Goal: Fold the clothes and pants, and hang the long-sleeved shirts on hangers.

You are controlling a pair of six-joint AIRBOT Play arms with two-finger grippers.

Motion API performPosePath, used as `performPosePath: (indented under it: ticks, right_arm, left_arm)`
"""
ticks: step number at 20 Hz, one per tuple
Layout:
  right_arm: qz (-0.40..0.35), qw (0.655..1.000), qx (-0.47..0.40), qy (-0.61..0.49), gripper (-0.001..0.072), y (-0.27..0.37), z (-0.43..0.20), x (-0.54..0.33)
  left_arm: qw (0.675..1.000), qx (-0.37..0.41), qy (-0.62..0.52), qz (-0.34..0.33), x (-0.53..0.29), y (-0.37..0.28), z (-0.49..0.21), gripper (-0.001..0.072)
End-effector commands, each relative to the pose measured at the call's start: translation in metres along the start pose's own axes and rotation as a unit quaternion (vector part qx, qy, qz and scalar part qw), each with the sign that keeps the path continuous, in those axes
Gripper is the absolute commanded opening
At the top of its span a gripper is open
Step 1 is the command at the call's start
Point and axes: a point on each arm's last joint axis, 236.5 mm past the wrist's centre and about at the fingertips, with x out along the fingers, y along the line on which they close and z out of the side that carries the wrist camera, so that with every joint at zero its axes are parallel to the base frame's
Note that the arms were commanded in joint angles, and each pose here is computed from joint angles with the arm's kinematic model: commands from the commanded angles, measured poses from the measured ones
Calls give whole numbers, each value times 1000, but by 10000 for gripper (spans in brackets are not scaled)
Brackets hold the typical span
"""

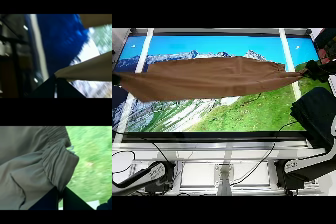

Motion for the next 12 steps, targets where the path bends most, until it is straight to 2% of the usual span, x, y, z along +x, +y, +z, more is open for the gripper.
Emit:
performPosePath:
  ticks: [1,3,6,9,12]
  right_arm:
    - [-2,1000,-2,4,29,2,-3,0]
    - [-3,1000,-3,16,29,2,-8,0]
    - [-16,1000,-7,26,29,-3,-13,1]
    - [-25,999,-8,36,29,-9,-20,7]
    - [-31,999,-3,42,30,-16,-27,17]
  left_arm:
    - [989,-1,-109,104,-41,51,49,14]
    - [993,-3,-83,81,-44,41,36,14]
    - [998,-5,54,-40,-23,-15,-29,13]
    - [975,-7,168,-144,4,-68,-86,13]
    - [966,2,192,-175,51,-92,-101,13]
